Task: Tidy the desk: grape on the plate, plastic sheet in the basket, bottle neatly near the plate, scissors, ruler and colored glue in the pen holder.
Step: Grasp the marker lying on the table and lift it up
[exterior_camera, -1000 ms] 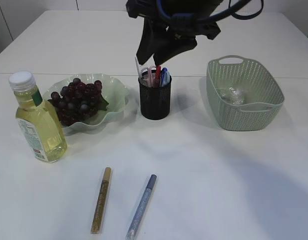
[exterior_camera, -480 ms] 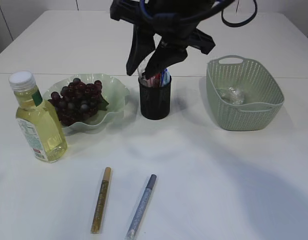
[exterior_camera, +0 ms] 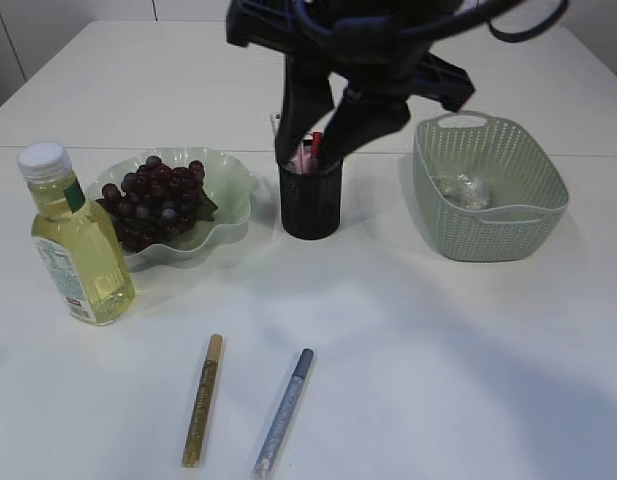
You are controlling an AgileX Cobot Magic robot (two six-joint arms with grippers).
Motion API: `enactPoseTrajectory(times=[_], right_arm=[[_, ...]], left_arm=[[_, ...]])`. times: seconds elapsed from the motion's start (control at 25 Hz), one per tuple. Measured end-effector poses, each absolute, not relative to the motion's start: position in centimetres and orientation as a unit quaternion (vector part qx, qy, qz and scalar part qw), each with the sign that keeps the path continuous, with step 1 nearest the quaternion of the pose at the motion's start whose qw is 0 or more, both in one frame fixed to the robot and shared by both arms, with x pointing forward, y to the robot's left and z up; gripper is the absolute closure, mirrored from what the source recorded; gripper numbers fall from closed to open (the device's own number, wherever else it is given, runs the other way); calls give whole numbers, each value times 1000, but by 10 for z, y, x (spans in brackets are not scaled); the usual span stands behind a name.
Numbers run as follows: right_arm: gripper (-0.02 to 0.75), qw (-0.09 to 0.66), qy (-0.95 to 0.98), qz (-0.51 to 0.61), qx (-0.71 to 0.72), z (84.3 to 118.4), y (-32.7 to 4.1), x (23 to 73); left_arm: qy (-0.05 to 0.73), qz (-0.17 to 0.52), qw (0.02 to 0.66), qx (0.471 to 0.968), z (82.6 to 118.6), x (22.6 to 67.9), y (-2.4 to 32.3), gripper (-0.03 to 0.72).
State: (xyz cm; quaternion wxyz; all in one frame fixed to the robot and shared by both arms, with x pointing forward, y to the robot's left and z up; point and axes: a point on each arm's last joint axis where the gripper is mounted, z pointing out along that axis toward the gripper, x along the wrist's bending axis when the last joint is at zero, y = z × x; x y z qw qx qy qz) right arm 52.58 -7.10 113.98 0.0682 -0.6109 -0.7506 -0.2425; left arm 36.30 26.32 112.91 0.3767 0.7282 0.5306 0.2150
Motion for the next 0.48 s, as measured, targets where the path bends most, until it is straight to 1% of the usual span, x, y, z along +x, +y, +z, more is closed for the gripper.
enactPoseTrajectory(times=[0.16, 0.32, 0.48], right_arm=[[459, 71, -731, -199, -649, 1123, -89, 505], [459, 77, -711, -143, -685, 1096, -105, 485], [459, 72, -698, -98, -706, 1074, -114, 477]], left_arm=[[532, 209, 383, 726, 1129, 363, 262, 379], [532, 206, 385, 725, 1130, 363, 261, 379], [532, 205, 386, 725, 1130, 363, 261, 379]])
